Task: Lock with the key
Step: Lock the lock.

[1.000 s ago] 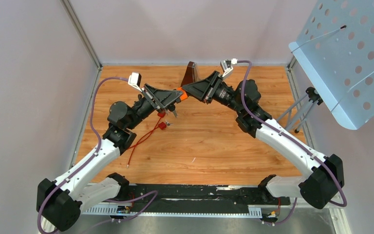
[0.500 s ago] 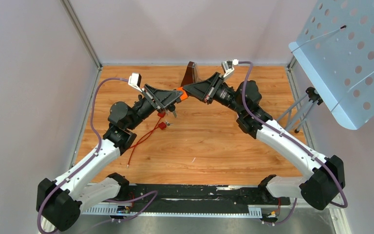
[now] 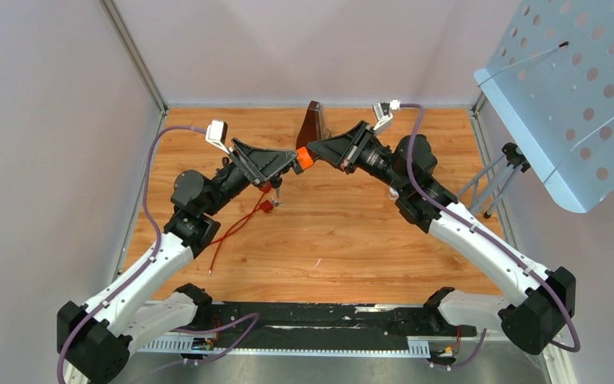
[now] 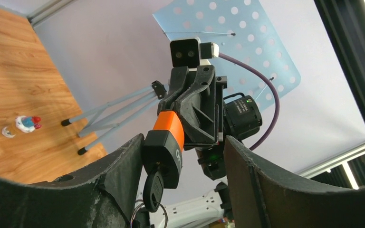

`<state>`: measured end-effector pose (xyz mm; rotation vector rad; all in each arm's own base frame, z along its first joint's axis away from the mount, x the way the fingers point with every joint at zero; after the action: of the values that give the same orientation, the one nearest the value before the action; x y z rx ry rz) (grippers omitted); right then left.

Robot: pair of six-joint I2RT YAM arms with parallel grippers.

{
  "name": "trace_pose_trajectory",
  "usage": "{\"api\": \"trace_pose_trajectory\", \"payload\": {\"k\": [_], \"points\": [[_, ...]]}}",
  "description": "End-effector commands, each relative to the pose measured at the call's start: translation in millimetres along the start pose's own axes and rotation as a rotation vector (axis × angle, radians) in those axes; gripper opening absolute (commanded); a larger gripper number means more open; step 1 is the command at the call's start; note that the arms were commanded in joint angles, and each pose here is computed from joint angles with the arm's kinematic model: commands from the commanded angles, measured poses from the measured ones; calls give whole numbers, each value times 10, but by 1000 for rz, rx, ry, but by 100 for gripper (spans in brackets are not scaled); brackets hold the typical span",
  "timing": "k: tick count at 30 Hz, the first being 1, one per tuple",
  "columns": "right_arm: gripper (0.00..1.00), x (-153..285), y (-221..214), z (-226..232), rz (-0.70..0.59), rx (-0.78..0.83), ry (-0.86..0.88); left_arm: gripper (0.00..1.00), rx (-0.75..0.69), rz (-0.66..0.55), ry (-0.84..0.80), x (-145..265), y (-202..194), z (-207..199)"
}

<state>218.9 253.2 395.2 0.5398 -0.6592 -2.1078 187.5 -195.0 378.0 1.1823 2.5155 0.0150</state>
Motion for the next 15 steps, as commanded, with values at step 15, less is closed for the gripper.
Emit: {"api": "trace_pose_trajectory", "payload": {"k": [15], "points": [[0,168,324,412,-100,40,50,43,-319,177,1,129,-72,-176]]}}
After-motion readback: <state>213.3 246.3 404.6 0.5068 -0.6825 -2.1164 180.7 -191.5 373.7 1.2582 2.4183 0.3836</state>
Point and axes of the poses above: each gripper's point midway between its finger pads, its own x axis back along the fingers, its own z axis along the line the jaws close on, y = z × x, the point moved 8 cm from there along x, back along the fingers, and after that the axes turned 13 degrees about x, right-handed, at the moved point
